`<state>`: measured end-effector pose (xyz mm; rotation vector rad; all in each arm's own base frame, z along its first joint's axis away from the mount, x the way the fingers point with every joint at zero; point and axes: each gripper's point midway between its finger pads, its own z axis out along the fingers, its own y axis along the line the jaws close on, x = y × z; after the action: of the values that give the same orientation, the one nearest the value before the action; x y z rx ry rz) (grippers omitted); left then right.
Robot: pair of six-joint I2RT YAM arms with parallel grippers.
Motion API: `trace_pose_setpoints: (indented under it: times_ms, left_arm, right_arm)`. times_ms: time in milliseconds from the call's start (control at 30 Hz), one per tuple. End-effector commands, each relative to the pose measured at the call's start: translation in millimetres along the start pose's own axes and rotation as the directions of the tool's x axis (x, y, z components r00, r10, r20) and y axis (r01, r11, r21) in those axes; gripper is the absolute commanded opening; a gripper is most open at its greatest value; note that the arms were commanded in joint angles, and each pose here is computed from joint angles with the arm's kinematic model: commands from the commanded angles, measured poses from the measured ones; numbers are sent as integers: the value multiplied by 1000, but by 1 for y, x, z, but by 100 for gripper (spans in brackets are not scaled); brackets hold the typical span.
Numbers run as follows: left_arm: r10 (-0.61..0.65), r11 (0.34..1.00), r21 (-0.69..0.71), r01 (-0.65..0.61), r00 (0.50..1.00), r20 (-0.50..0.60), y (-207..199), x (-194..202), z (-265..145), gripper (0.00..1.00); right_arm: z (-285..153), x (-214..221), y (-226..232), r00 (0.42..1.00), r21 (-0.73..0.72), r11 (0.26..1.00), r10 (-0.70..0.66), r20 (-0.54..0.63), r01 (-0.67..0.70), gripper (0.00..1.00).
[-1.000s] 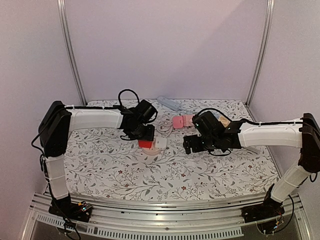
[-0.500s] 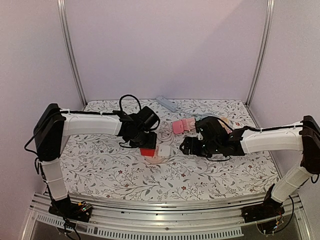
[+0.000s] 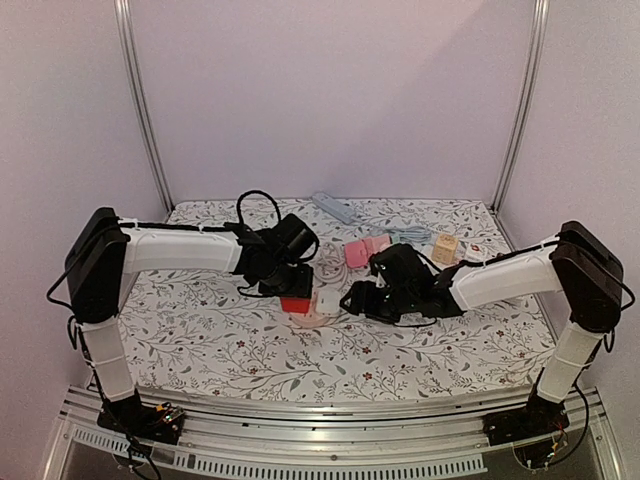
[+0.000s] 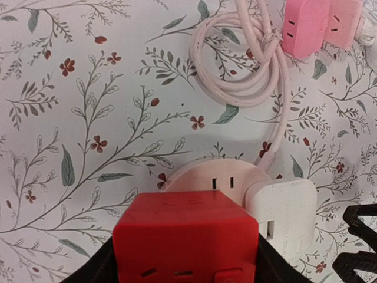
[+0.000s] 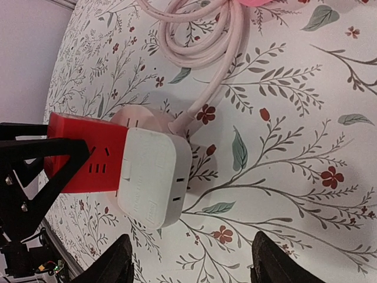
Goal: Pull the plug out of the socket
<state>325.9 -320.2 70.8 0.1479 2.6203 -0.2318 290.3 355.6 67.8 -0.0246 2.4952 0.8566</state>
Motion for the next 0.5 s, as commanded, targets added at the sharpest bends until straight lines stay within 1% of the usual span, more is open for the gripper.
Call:
trace_pose_setpoints:
  times_ms: [0,133,300,467]
  left_arm:
    - [29,999,36,-26,995,-95,-8,32,1,45]
    - [27,999,42,-23,995,-98,-9,33,1,44]
    - [24,998,56,-18,995,-99,-11,33,-2,44]
    - [21,998,55,-16,995,-94,-9,33,-3,44]
  right_arm:
    - [15,-8,22,1000,-72,997,0,4,0,66]
    - [31,-7,26,1000,-86,996,-2,-10,1,63]
    - [47,-5,25,1000,-81,997,0,-25,-2,62]
    - [54,-1,26,999,-91,996,8,-42,-12,62]
